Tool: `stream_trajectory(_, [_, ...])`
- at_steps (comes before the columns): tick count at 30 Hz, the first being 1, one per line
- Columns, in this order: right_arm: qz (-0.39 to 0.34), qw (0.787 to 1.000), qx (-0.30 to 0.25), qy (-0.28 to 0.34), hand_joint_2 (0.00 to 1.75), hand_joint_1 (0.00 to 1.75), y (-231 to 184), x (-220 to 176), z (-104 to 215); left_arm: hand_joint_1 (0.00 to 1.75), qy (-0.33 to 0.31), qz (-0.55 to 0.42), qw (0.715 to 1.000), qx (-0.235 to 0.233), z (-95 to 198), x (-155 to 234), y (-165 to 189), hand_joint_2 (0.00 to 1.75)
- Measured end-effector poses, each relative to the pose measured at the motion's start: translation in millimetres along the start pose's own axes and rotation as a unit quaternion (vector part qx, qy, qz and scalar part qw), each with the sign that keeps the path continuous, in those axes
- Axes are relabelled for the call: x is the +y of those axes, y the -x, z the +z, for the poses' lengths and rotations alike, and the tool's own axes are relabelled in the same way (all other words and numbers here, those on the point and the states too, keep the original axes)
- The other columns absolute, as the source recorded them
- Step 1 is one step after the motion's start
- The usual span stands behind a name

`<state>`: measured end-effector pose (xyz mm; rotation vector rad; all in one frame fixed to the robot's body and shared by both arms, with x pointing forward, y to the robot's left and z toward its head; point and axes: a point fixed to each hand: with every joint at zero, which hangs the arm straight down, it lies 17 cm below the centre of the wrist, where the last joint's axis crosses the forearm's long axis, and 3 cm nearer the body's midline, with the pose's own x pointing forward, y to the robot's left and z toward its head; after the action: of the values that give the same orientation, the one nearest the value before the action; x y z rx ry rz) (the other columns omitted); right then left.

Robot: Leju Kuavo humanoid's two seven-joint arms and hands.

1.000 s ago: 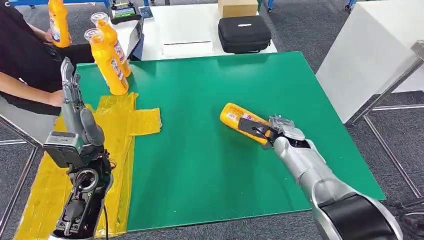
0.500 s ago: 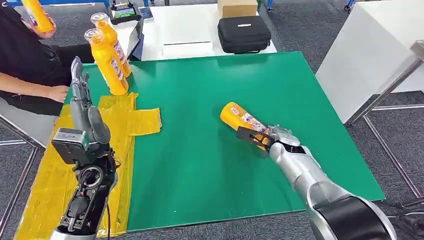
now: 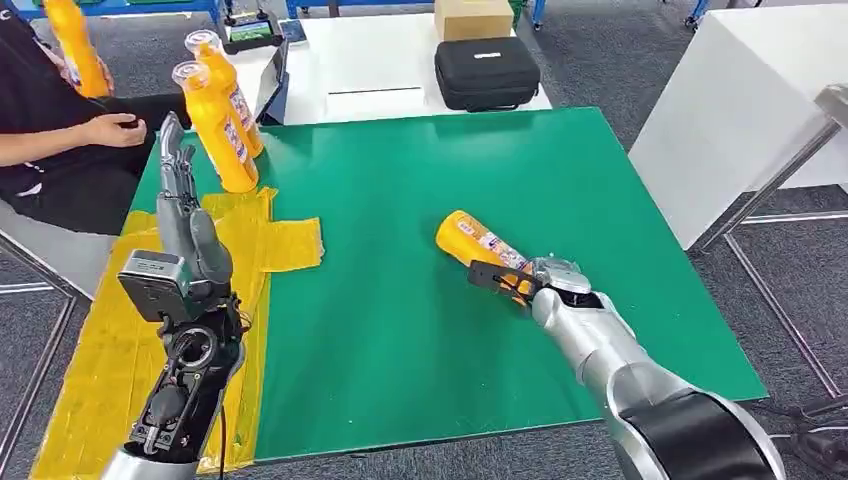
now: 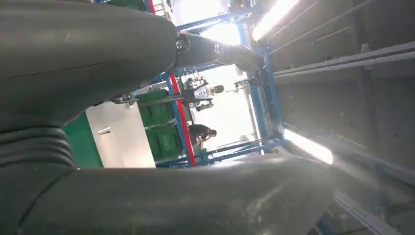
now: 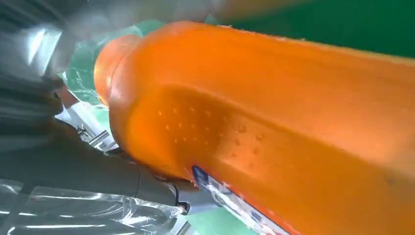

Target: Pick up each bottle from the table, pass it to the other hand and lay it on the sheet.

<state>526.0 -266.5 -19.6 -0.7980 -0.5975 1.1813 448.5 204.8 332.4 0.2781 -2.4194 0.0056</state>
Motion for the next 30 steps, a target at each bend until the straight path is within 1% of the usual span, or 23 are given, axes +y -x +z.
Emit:
stream_trajectory(23, [-0.004, 1.0, -0.002, -0.001, 1.75, 1.75, 0, 2, 0, 0.0, 0.001, 0.004, 1.0, -0.002, -1, -1, 2, 0.0])
stream_trajectory(26, [-0.015, 1.0, -0.014, 0.005, 1.75, 1.75, -4, 0, -1, 0.0, 0.0, 0.005, 1.0, -0.003, 0, 0, 2, 0.0])
stream_trajectory(30, [-0.041, 0.998, -0.045, 0.026, 1.75, 1.75, -14, -6, -1, 0.0, 0.0, 0.003, 1.0, -0.002, 1, 1, 4, 0.0])
